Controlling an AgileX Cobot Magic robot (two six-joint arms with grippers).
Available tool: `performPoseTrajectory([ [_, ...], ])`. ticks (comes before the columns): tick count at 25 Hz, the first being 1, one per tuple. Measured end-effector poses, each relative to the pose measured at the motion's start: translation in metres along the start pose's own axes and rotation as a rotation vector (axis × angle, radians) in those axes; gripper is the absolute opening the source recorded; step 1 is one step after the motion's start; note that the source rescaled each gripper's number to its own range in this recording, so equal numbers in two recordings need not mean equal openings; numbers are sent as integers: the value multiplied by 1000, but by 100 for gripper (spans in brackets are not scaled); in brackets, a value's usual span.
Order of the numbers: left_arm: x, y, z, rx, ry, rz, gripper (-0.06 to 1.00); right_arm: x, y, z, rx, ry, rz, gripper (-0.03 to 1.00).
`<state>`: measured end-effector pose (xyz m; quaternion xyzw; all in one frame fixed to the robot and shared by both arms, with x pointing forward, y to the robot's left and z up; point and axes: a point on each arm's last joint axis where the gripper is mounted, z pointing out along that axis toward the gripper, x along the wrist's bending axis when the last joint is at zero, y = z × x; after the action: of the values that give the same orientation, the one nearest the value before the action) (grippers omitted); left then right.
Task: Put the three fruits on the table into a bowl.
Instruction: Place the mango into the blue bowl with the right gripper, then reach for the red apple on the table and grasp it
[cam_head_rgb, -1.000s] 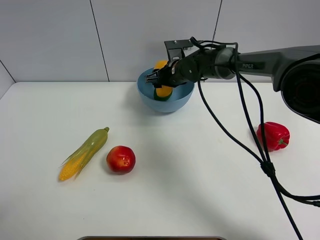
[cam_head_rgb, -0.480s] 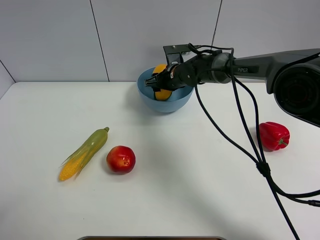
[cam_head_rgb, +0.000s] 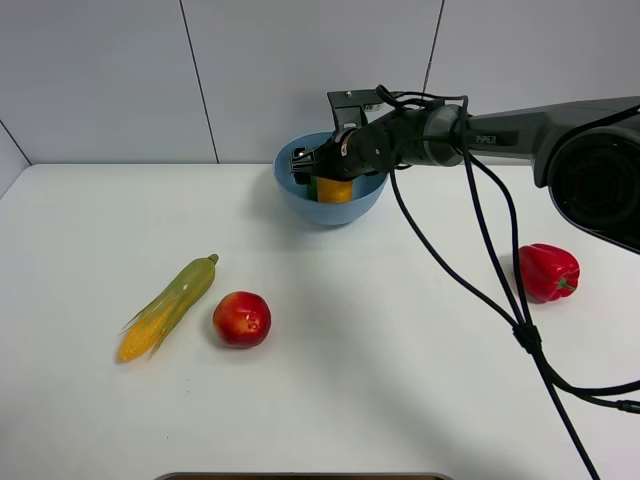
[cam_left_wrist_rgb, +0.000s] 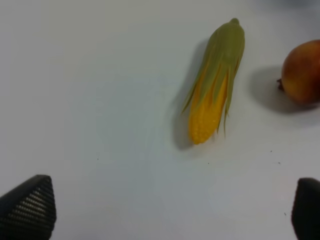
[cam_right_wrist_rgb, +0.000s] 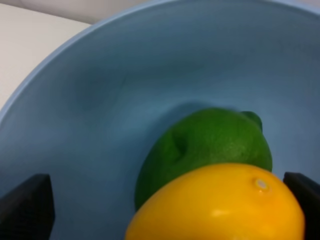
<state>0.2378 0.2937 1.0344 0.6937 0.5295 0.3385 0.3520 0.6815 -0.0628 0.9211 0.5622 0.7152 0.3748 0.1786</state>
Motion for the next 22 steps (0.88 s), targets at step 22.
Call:
performPoseTrajectory([
  [22,0,0,0,0,0,0,100,25,107,-225,-214,-35,-143,94],
])
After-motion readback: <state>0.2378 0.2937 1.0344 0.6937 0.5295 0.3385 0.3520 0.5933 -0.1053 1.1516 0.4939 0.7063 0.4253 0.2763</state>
